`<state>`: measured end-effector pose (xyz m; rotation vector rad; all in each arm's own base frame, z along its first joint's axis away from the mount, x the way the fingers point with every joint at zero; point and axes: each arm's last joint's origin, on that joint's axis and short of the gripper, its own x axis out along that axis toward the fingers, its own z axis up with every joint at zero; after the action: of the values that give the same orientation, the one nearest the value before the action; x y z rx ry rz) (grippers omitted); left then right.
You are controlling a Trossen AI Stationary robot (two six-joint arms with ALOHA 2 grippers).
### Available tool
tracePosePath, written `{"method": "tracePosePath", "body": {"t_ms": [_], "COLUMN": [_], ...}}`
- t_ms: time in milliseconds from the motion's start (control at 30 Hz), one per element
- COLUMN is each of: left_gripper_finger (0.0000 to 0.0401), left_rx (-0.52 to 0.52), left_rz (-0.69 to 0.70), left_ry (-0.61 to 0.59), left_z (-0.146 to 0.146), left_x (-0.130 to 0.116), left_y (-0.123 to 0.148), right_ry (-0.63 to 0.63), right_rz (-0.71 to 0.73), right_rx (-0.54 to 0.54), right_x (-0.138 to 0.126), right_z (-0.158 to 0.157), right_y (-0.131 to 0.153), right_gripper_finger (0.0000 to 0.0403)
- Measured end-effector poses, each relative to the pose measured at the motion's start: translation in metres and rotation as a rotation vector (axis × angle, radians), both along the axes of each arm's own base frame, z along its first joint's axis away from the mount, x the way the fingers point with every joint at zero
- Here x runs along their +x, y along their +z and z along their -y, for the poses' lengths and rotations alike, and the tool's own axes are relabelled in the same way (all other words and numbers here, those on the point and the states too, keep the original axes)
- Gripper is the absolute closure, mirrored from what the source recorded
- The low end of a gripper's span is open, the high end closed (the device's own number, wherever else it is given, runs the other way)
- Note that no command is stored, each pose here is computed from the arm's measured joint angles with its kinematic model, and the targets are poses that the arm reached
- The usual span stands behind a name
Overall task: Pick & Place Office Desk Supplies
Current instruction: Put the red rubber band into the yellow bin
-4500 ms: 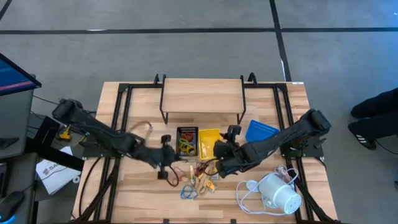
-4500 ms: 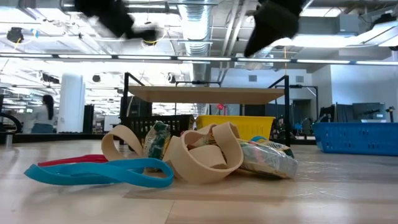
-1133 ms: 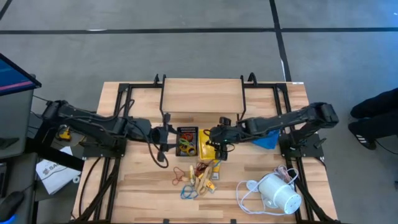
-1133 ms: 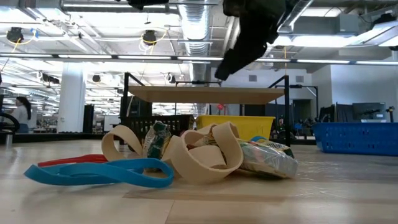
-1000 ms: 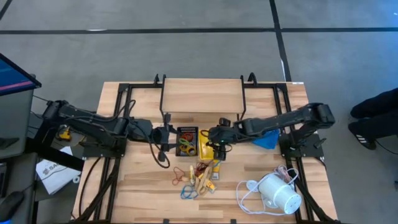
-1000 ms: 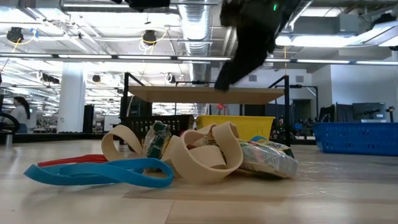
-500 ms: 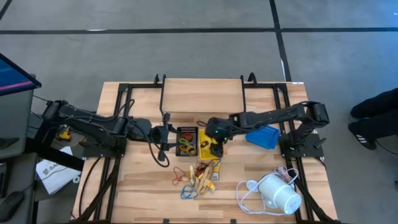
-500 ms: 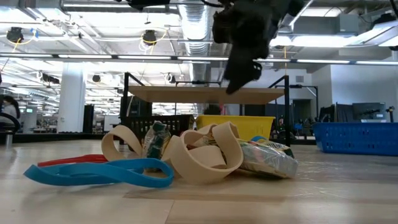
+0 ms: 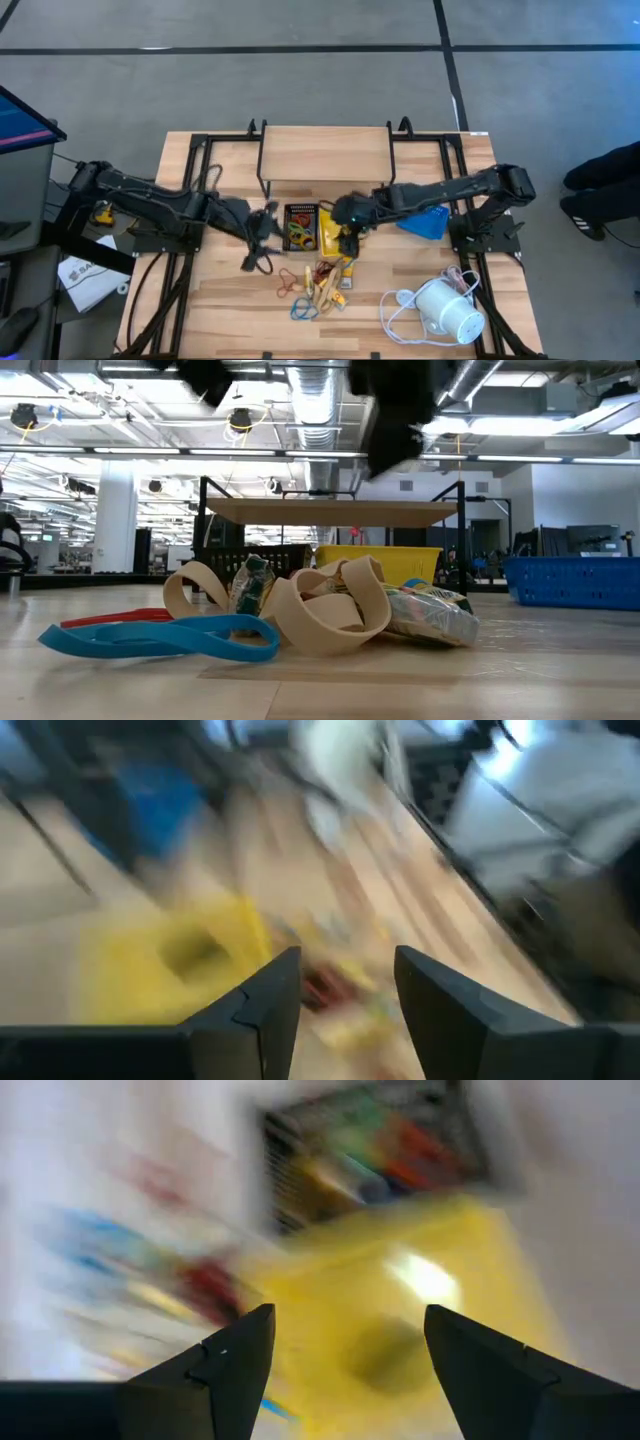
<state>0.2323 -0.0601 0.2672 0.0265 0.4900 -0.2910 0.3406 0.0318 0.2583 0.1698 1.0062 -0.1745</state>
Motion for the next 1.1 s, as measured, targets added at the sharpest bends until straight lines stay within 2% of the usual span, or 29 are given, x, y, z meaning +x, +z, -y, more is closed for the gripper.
{"method": "tracePosePath", "body": {"t_ms": [67, 167, 233, 367, 600, 800, 967, 1033, 1100], "left_gripper_finger": [0.0247, 0.0247, 0.0247, 0.0247, 0.0232, 0.0195, 0.0175, 0.0182, 0.0215], "left_rx": [-0.055, -0.042, -0.01, -0.027, -0.012, 0.019, 0.024, 0.021, 0.023], "left_rz": [-0.093, -0.208, -0.27, -0.279, -0.413, -0.442, -0.479, -0.482, -0.482], "left_ry": [-0.003, 0.038, 0.076, 0.13, 0.135, 0.116, 0.102, 0.093, 0.098], "left_z": [0.01, 0.02, 0.022, 0.028, 0.035, 0.044, 0.045, 0.046, 0.044], "left_x": [-0.005, -0.015, -0.019, -0.01, 0.015, 0.033, 0.036, 0.036, 0.034], "left_y": [-0.023, -0.057, -0.075, -0.099, -0.139, -0.154, -0.168, -0.169, -0.166], "right_ry": [-0.015, -0.004, 0.021, 0.042, 0.037, 0.029, 0.039, 0.041, 0.045], "right_rz": [-0.09, -0.109, -0.079, -0.049, -0.044, -0.04, -0.043, -0.039, -0.035], "right_rx": [-0.165, -0.273, -0.272, -0.273, -0.269, -0.268, -0.27, -0.272, -0.271], "right_x": [-0.011, -0.023, -0.025, -0.024, -0.024, -0.024, -0.025, -0.025, -0.025], "right_z": [-0.007, -0.023, -0.034, -0.043, -0.048, -0.048, -0.051, -0.052, -0.054], "right_y": [0.001, 0.007, 0.011, 0.011, 0.009, 0.009, 0.009, 0.009, 0.01], "right_gripper_finger": [0.0148, 0.0148, 0.0148, 0.0148, 0.0148, 0.0148, 0.0148, 0.0148, 0.0148]}}
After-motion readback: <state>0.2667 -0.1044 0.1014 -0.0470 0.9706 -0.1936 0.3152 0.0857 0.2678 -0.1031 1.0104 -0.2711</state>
